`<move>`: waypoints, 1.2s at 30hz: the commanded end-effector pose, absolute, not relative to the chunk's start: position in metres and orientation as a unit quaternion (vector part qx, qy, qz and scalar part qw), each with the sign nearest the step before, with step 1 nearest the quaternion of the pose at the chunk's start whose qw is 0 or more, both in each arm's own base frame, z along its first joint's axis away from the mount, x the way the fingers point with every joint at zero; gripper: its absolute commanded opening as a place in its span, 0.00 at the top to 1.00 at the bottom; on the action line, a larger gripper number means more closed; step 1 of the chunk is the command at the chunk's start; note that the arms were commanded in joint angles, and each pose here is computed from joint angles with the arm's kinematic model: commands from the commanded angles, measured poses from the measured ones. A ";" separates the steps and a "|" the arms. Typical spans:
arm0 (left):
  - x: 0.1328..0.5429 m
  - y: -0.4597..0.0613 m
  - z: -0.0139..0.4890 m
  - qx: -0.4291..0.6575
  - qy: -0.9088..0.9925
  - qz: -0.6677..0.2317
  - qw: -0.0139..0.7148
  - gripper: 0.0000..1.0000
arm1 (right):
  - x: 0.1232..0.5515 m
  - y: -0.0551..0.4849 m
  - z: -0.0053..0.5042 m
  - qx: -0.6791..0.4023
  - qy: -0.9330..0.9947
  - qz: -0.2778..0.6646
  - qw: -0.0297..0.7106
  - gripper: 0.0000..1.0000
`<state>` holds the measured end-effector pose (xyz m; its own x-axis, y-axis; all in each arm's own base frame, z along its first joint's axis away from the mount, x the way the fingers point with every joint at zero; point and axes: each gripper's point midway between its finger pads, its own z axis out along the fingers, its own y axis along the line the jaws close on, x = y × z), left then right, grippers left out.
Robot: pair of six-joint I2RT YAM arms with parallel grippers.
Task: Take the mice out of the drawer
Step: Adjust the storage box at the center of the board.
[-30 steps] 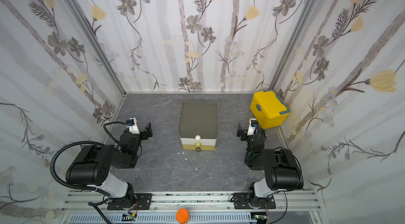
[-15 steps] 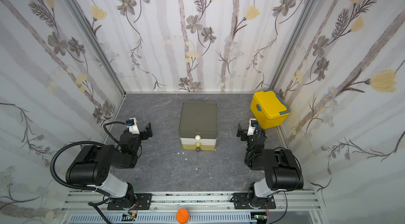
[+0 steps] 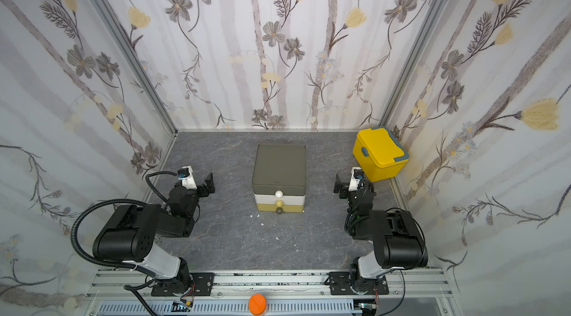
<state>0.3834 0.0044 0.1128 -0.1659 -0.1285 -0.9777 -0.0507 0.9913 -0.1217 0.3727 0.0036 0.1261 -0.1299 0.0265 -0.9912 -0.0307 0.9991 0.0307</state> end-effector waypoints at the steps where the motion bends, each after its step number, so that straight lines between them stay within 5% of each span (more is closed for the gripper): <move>1: 0.386 0.005 0.127 -0.058 0.746 -0.030 0.662 0.00 | 0.370 0.003 0.137 0.000 0.736 0.021 0.677 0.01; 10: 0.386 0.009 0.156 -0.069 0.744 -0.025 0.664 0.00 | 0.352 -0.003 0.181 0.021 0.709 0.017 0.704 0.01; 16: 0.369 0.011 0.213 -0.086 0.707 -0.040 0.701 0.00 | 0.361 -0.013 0.209 0.154 0.719 0.099 0.670 0.00; 22: 0.346 0.070 0.233 -0.365 0.647 -0.075 0.665 0.00 | 0.361 0.004 0.193 0.220 0.746 0.205 0.594 0.00; 36: 0.350 -0.069 0.269 -0.226 0.722 -0.373 0.537 0.00 | 0.371 0.132 0.244 0.121 0.813 0.357 0.444 0.01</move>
<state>0.3522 -0.0274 0.2665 -0.1601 -0.7097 -0.6861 -0.0261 0.6978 -0.7158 0.3782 0.1029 0.2403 -0.4782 0.5201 -0.7077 -0.0978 0.7693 0.6314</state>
